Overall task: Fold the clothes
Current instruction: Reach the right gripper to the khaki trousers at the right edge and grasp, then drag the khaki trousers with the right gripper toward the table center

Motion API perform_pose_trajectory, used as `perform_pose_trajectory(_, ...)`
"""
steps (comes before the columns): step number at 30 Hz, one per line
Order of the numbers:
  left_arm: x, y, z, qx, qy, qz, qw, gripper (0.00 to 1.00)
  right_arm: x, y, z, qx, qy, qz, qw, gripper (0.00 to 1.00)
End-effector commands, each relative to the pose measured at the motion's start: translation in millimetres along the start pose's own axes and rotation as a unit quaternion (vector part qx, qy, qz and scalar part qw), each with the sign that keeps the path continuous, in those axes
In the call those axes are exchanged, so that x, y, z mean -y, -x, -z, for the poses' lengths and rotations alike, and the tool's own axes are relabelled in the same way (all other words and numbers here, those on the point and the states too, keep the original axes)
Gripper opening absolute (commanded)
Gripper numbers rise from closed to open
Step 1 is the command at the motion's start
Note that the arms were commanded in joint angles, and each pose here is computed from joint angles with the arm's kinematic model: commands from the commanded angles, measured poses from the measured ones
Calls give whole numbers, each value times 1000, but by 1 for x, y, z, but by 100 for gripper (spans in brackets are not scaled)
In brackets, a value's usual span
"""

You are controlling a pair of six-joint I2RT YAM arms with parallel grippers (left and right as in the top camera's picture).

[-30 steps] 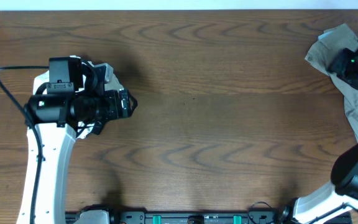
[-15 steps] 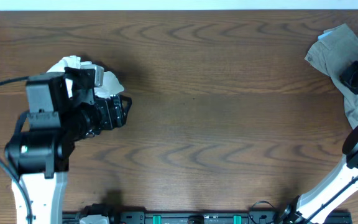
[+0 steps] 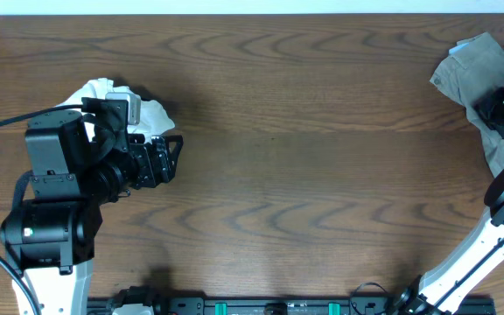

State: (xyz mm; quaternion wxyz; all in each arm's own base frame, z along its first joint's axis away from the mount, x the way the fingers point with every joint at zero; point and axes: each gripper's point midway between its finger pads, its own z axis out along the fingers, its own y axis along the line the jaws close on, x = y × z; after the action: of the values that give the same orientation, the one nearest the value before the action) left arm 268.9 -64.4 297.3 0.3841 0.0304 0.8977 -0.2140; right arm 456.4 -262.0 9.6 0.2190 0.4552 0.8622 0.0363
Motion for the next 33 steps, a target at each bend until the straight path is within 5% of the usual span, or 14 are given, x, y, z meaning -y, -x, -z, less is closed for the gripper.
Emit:
perform_pose_trajectory(1,6,9,4,14,-9,-12,1000,76,10,-16,-25,-33,-7,-16,999,1)
perform_pose_trajectory(9,7,16,5,29,-11,-19,999,76,-30,-116,-74,-185,56,25,981,1)
perform_pose_trajectory(19,7,16,5,29,-11,-19,999,76,-119,-233,-52,-269,77,231,932,1)
perform_pose_trajectory(25,7,16,5,29,-9,-19,999,77,-139,-322,-32,-297,19,418,859,1)
perform_pose_trajectory(33,5,16,5,29,-5,-19,999,76,-156,-408,0,-253,-50,640,724,1)
